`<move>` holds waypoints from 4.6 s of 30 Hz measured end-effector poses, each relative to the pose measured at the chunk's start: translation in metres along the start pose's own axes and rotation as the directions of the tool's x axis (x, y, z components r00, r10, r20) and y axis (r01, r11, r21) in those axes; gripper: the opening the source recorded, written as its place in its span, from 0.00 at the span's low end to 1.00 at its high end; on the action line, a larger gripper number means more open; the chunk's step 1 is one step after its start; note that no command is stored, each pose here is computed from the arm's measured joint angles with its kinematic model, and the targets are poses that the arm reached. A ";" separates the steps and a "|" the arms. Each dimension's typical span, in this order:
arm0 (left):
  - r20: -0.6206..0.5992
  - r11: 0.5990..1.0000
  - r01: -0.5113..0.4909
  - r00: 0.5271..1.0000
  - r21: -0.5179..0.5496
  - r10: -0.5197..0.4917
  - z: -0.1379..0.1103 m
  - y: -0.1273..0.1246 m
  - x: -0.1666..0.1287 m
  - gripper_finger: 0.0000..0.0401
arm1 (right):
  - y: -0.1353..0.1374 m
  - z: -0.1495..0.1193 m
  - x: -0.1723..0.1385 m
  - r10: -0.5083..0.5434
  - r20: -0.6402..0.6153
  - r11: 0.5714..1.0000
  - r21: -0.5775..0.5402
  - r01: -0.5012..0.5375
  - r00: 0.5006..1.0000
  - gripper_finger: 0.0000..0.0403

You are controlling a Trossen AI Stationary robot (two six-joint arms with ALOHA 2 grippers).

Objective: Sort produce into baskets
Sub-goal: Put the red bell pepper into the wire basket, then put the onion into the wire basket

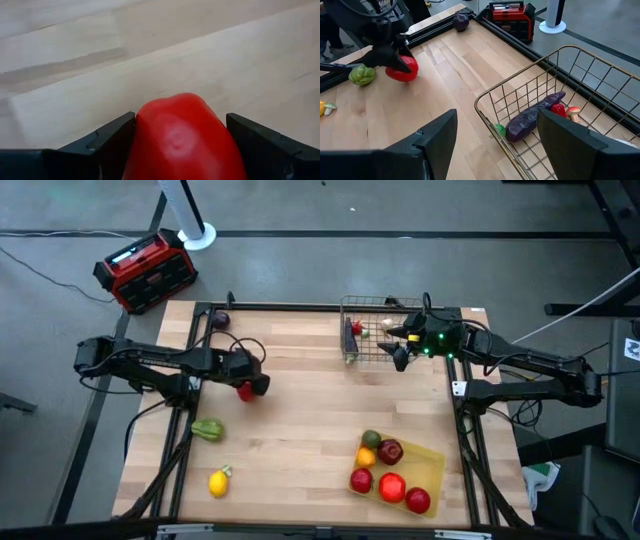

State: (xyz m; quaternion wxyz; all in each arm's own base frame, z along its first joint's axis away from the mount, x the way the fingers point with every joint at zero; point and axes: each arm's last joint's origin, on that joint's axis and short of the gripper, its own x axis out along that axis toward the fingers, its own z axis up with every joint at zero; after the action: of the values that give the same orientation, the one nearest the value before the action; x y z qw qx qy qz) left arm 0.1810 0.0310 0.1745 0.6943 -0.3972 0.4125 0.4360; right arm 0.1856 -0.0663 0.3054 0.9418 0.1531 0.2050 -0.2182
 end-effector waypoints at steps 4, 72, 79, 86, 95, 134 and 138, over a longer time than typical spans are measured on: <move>0.052 0.997 0.077 0.996 -0.032 -0.075 0.004 -0.008 0.000 0.74 | 0.000 0.000 0.000 0.000 0.000 1.000 0.000 0.000 1.000 0.67; 0.643 0.808 0.483 0.508 0.339 -0.573 0.163 -0.194 0.064 0.74 | 0.000 0.000 0.000 0.001 0.000 1.000 0.000 -0.001 1.000 0.67; 0.626 0.804 0.422 0.507 0.419 -0.592 0.165 -0.193 0.065 0.75 | 0.000 0.000 0.000 0.000 0.000 1.000 0.000 0.000 1.000 0.67; 0.601 0.782 0.421 0.502 0.459 -0.622 0.171 -0.189 0.066 0.90 | 0.000 0.000 0.000 0.001 0.000 1.000 0.000 -0.001 1.000 0.67; 0.532 0.702 0.483 0.458 0.524 -0.712 0.191 -0.176 0.059 0.99 | 0.000 0.000 0.000 0.001 0.000 1.000 0.000 -0.001 1.000 0.67; -0.144 0.929 -0.167 0.982 -0.331 0.125 0.197 0.057 -0.004 1.00 | 0.000 0.000 0.000 0.000 0.000 1.000 0.000 0.000 1.000 0.67; -0.174 0.882 -0.212 0.973 -0.420 0.151 0.194 0.078 0.003 1.00 | 0.000 0.000 0.000 0.001 0.000 1.000 0.000 -0.001 1.000 0.67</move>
State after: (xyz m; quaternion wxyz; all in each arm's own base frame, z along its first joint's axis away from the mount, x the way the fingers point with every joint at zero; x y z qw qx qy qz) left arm 0.1530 0.2328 0.2233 0.5140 -0.5307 0.3864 0.5522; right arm 0.1856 -0.0662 0.3055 0.9419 0.1533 0.2047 -0.2179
